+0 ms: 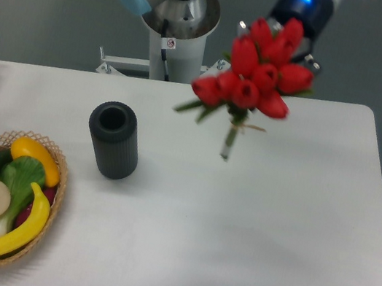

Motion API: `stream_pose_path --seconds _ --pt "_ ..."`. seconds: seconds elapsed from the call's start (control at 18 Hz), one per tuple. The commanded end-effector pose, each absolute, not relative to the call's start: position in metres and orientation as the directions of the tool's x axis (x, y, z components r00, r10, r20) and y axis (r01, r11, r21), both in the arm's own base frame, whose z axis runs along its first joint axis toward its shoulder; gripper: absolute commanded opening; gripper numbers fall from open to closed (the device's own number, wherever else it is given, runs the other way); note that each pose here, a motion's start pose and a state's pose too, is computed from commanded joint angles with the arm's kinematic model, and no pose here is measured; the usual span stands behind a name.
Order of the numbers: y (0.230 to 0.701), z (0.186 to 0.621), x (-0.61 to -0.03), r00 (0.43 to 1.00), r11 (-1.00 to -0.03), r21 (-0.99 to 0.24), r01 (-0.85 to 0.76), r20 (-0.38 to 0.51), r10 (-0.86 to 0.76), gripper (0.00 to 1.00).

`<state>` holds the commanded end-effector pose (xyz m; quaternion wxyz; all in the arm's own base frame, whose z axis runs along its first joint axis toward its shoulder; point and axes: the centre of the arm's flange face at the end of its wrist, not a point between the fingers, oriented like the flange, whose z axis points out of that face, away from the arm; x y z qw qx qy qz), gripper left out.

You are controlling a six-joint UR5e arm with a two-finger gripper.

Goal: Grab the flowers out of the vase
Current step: 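Carry the held tulips away from the vase and lower them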

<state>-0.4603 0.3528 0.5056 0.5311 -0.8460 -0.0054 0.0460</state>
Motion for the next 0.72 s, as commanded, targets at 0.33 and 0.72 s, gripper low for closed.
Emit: stream_pose_path --seconds 0.33,0.72 --pt "0.365 0.472 -0.501 0.974 -0.629 -0.771 -0.099 -0.205 0.098 0.18" --pt "0.376 0.396 -0.513 0.980 -0.820 -0.572 -0.015 -0.171 0.102 0.13"
